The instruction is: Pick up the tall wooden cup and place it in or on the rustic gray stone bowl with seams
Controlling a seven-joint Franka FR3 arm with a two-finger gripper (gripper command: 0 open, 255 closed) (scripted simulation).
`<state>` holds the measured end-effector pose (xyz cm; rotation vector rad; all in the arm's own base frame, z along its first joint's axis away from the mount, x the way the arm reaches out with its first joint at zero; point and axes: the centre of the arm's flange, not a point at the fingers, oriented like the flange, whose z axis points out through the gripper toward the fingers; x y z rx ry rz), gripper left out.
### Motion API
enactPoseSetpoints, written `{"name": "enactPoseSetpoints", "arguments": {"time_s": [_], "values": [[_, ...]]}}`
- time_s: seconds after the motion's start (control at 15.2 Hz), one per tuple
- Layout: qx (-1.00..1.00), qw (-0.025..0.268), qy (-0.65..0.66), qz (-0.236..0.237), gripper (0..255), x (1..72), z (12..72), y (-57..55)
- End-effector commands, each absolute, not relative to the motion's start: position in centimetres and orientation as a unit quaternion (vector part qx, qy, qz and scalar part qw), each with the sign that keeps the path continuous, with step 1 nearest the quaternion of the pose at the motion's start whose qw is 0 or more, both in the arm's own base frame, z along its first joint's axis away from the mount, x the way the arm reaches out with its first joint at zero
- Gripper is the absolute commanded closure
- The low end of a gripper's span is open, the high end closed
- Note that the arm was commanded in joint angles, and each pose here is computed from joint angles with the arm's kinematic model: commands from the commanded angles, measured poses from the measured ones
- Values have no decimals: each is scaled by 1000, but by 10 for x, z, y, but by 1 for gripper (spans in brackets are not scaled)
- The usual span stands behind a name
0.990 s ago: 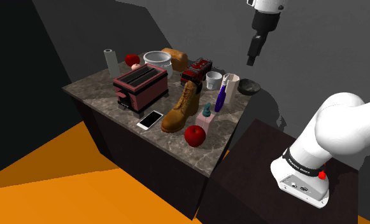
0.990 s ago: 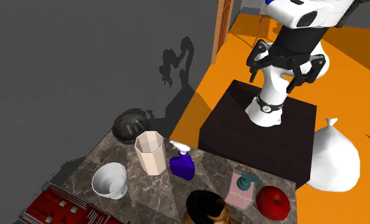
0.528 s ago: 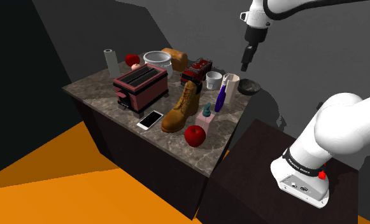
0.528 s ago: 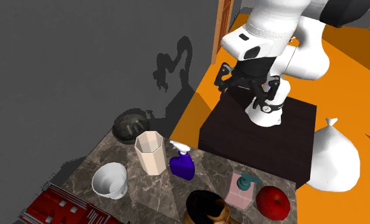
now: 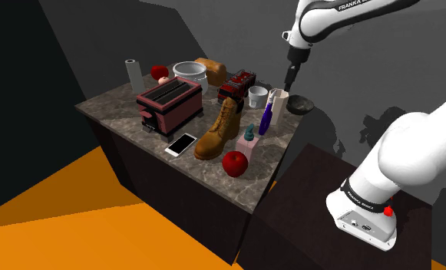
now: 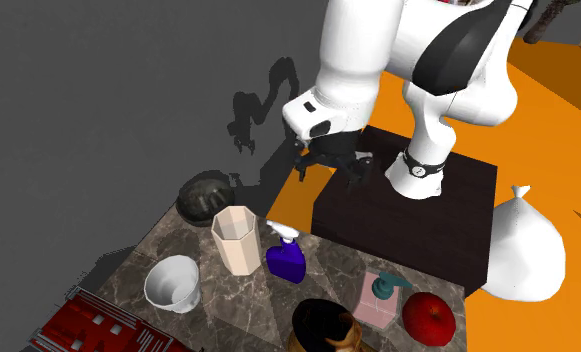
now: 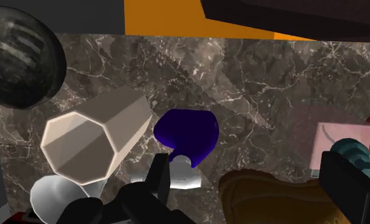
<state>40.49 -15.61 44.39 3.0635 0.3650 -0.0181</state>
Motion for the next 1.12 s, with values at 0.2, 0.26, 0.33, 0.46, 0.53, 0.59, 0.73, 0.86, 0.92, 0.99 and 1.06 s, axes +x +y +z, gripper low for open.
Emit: {"name": "enactPoseSetpoints", "arguments": {"time_s": [0.2, 0.26, 0.33, 0.46, 0.53, 0.59, 0.73, 0.86, 0.92, 0.99, 1.06], "values": [[991, 23, 130, -4, 0, 429, 400, -201], [991, 21, 133, -4, 0, 435, 391, -210], [991, 20, 135, -4, 0, 440, 383, -218], [990, 17, 140, -3, 0, 452, 365, -235], [990, 16, 142, -3, 0, 458, 357, -243], [989, 15, 144, -3, 0, 463, 348, -252], [989, 12, 149, -2, 0, 475, 330, -268], [988, 10, 154, -2, 0, 487, 313, -285], [988, 9, 156, -1, 0, 492, 305, -292], [988, 9, 156, -1, 0, 492, 299, -292], [988, 9, 156, -1, 0, 492, 294, -292]]}}
